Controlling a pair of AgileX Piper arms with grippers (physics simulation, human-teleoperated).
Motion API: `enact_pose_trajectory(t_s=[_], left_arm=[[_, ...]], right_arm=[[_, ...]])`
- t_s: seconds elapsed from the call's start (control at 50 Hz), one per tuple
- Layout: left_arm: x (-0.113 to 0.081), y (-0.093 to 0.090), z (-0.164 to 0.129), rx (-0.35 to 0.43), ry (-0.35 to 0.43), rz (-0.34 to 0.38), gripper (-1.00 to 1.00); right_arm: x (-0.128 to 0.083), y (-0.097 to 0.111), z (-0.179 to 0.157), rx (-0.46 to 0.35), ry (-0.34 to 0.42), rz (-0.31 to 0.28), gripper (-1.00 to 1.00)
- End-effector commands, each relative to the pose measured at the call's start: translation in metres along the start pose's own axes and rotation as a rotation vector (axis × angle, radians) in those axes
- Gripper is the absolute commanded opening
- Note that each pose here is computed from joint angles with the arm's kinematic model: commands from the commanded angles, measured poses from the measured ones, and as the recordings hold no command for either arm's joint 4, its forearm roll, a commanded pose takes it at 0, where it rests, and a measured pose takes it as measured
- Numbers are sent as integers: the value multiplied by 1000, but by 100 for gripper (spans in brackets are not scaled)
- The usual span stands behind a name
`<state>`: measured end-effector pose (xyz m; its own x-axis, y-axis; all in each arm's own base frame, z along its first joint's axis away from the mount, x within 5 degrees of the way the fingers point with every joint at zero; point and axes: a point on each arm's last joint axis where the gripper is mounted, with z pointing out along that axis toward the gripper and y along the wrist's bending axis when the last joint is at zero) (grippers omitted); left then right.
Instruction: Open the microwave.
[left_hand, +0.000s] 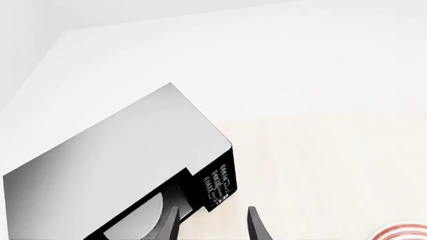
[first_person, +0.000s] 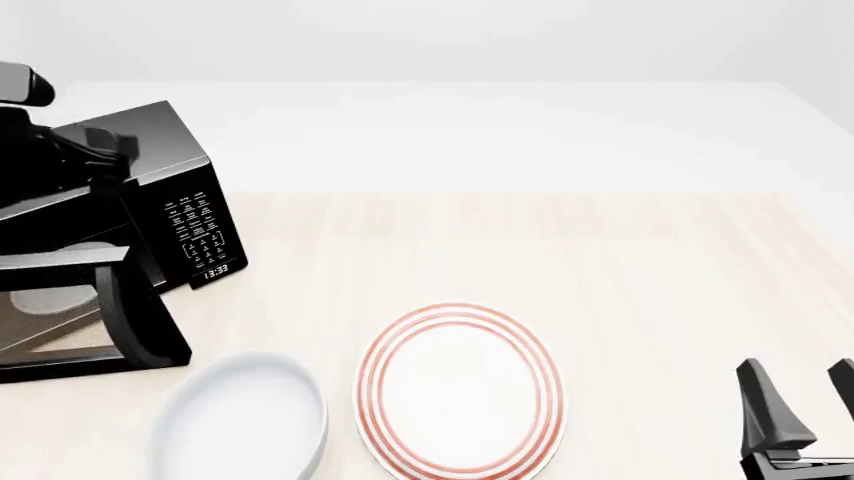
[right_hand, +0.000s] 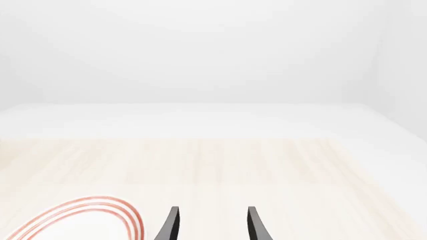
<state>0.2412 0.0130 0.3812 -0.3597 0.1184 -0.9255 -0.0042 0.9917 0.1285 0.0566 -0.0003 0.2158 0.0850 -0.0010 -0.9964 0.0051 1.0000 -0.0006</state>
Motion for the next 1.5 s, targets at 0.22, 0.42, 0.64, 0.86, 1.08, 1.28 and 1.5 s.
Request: enact_pose_trajectory(t_s=[0.22,0.42,0.64,0.86,1.08,1.28,1.5], left_arm=[[14,6,34,-12,94,-2,100],[19,13,44,-34,119,-7,100],[34,19,58,-55,152,-26,100],[43,26,66,-74,169,-28,100],[51,31,78,-85,198,-35,100],[60,36,89,-96,222,-37,100],[65,43,93,-113,234,-41,100]], right_arm=[[0,0,0,0,0,0,100],[0,0,0,0,0,0,100],[0,0,0,0,0,0,100],[0,0,0,0,0,0,100],[0,0,0,0,0,0,100],[0,0,0,0,0,0,100],[0,0,0,0,0,0,100]])
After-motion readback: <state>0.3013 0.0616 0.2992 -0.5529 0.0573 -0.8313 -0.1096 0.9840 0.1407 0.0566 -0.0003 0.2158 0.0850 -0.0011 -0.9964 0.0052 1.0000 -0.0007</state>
